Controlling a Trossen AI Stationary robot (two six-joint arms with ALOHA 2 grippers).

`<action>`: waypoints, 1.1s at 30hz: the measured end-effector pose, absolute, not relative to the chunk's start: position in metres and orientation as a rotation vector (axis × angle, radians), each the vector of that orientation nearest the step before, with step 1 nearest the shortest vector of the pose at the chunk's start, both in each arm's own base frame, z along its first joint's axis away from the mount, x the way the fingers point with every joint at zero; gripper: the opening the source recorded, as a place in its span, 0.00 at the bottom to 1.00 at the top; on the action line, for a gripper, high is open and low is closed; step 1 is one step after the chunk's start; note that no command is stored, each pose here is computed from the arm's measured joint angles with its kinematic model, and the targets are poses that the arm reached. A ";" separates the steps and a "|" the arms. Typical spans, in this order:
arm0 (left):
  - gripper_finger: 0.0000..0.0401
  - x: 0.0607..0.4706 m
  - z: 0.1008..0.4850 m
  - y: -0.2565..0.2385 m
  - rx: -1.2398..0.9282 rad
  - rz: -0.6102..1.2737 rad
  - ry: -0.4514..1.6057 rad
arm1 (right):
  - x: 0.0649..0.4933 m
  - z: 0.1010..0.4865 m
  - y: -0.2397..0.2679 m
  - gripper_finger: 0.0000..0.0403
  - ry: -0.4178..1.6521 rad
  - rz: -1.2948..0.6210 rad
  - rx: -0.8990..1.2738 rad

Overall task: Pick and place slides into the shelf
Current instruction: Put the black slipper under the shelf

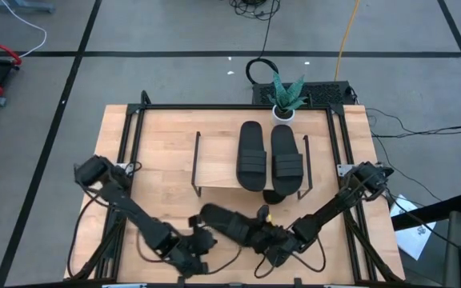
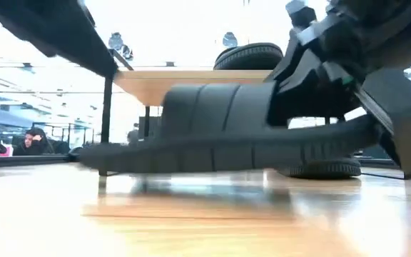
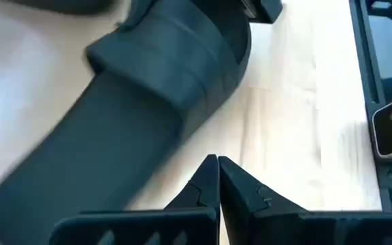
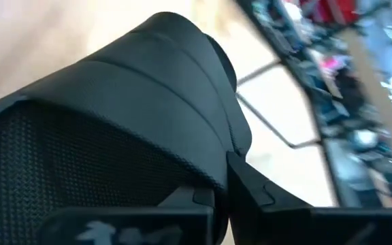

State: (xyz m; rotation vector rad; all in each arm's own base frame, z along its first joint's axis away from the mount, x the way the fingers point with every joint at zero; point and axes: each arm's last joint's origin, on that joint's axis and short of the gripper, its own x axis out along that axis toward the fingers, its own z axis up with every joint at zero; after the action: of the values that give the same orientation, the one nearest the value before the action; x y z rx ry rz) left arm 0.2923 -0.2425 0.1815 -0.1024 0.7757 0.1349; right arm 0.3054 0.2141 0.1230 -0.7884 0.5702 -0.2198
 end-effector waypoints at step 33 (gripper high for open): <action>0.00 0.239 0.224 -0.255 -0.003 0.239 0.606 | 0.289 0.122 0.199 0.02 0.708 -0.454 -0.420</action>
State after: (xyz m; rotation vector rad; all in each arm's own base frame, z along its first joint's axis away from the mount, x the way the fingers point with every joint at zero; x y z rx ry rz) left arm 0.2394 -0.2551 0.2237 -0.0028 0.6063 0.2389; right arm 0.2889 0.1994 0.1225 -0.4198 0.7079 -0.4541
